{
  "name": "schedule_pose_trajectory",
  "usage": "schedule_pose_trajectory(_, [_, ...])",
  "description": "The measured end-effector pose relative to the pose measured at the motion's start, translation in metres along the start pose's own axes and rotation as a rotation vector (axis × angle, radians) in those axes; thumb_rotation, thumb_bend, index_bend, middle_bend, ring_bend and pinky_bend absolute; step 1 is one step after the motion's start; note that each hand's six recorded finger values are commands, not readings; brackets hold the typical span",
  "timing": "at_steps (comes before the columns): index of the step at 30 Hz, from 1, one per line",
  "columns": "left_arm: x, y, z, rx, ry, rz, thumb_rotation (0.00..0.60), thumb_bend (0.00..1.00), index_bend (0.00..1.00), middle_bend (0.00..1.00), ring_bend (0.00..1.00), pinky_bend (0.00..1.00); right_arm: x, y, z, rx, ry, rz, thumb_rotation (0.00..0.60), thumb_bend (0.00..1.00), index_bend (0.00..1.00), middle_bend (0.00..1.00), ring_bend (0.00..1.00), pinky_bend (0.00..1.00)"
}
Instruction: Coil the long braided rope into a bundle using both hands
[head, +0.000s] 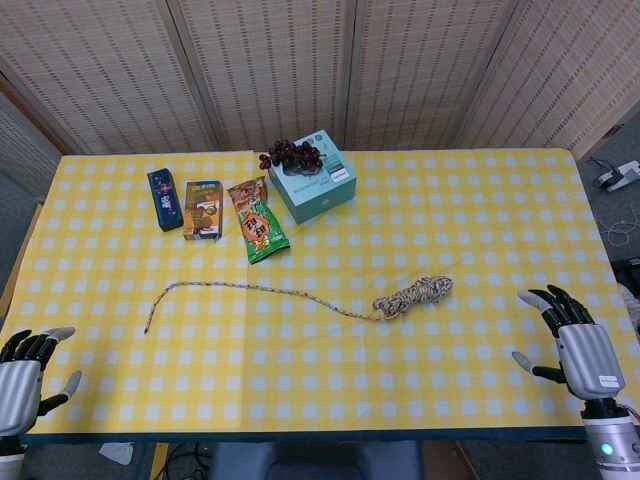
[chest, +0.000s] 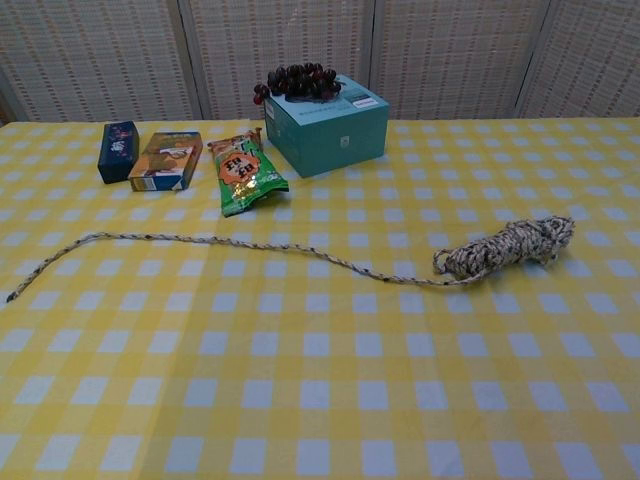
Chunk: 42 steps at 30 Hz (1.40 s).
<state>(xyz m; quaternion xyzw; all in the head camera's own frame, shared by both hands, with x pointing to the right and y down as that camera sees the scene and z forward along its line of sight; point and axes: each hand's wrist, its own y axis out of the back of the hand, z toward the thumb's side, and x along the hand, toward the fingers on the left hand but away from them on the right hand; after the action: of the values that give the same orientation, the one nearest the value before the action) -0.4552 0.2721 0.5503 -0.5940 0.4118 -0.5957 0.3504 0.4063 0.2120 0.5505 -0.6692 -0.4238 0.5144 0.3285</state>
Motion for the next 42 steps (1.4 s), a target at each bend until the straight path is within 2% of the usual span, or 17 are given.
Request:
schedule_pose_trajectory(6, [0.002, -0.002, 0.001, 0.007, 0.0, -0.008, 0.6, 0.31, 0.3, 0.28, 0.27, 0.13, -0.005, -0.005, 0.004, 0.003, 0.016, 0.021, 0.6, 0.1, 0.19, 0.21, 0.1, 0.18])
schedule_pose_trajectory(12, [0.003, -0.003, 0.001, 0.008, 0.005, -0.01, 0.6, 0.31, 0.3, 0.28, 0.27, 0.13, -0.022, -0.014, 0.017, 0.035, 0.057, 0.076, 0.6, 0.1, 0.19, 0.23, 0.11, 0.18])
schedule_pose_trajectory(18, [0.003, -0.002, 0.001, 0.006, 0.008, -0.01, 0.6, 0.31, 0.3, 0.28, 0.27, 0.13, -0.055, -0.031, 0.042, 0.095, 0.138, 0.164, 0.6, 0.1, 0.19, 0.23, 0.11, 0.18])
schedule_pose_trajectory(25, [-0.001, -0.004, -0.002, 0.009, 0.022, -0.018, 0.6, 0.31, 0.3, 0.28, 0.27, 0.13, -0.106, -0.07, 0.074, 0.164, 0.218, 0.278, 0.6, 0.12, 0.19, 0.23, 0.11, 0.18])
schedule_pose_trajectory(34, [-0.003, -0.006, -0.005, 0.01, 0.033, -0.028, 0.6, 0.31, 0.3, 0.28, 0.27, 0.13, -0.146, -0.113, 0.078, 0.214, 0.199, 0.351, 0.6, 0.14, 0.19, 0.24, 0.12, 0.19])
schedule_pose_trajectory(42, [-0.002, -0.008, -0.004, 0.012, 0.032, -0.034, 0.6, 0.31, 0.3, 0.28, 0.27, 0.13, -0.164, -0.137, 0.079, 0.256, 0.191, 0.384, 0.6, 0.17, 0.21, 0.29, 0.16, 0.22])
